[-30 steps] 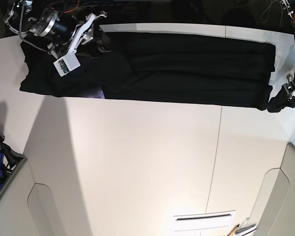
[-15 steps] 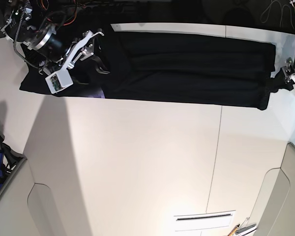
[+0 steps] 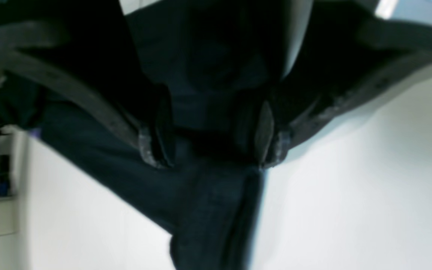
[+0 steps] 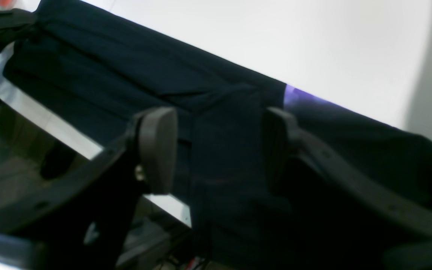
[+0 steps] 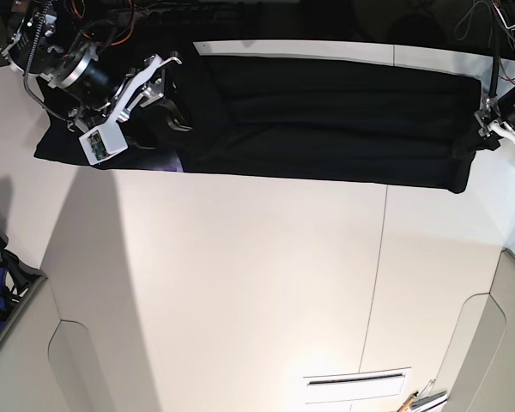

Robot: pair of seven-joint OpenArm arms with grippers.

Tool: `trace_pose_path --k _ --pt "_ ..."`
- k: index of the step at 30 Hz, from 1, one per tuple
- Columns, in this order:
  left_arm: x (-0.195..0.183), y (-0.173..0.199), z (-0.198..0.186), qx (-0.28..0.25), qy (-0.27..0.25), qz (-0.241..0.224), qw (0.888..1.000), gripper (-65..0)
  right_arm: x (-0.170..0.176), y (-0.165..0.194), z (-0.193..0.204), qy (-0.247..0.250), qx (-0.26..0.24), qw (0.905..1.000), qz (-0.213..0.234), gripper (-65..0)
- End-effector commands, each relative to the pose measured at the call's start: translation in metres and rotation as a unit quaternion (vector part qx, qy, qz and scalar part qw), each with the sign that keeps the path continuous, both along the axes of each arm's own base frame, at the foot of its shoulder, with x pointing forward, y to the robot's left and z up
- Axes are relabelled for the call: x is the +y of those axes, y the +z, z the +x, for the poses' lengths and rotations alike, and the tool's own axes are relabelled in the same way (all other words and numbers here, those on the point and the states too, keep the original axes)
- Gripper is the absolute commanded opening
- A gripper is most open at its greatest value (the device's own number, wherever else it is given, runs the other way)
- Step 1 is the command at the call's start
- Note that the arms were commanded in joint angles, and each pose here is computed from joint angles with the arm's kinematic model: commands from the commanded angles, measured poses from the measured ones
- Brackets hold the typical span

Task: Fold the T-shirt properly
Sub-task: 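Grasp the folded strip's end near the right gripper with the right gripper, then fold the strip end near the left gripper inward toward the right gripper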

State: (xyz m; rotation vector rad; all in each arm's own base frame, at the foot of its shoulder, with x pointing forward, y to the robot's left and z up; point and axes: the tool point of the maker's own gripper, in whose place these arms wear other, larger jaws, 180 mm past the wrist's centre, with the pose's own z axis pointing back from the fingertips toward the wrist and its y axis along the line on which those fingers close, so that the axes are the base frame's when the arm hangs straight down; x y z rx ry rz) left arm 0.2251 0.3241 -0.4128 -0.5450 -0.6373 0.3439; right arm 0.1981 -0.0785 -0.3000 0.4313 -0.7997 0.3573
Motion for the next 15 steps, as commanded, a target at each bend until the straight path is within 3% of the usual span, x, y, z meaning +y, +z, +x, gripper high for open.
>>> trace_pose_path --k 1,6,7,11,12,15 --pt "0.001 -0.003 -0.005 0.016 -0.012 0.011 1.0 -27.6 0.002 0.011 0.004 0.001 -0.023 0.9997 0.009 -29.9" --pt "-0.007 -0.007 -0.006 0.016 -0.01 0.0 1.0 -28.8 0.002 0.011 0.004 0.001 -0.023 0.9997 0.009 -29.9" --pt "-0.007 -0.006 -0.006 0.014 -0.009 -0.001 1.0 -33.0 0.002 0.011 0.004 0.001 -0.023 0.9997 0.009 -29.9" --pt "-0.009 0.0 -0.001 -0.003 -0.003 -0.016 1.0 -62.0 0.002 0.011 0.004 0.001 -0.023 0.9997 0.009 -29.9" --pt "-0.01 0.002 0.001 -0.008 -0.001 -0.022 1.0 -65.0 0.002 0.011 0.004 0.001 -0.023 0.9997 0.009 -29.9" --pt "-0.011 0.011 0.007 -0.027 0.003 -0.034 0.999 -65.0 -0.001 0.009 0.005 -0.002 -0.023 0.9997 0.0 -29.9"
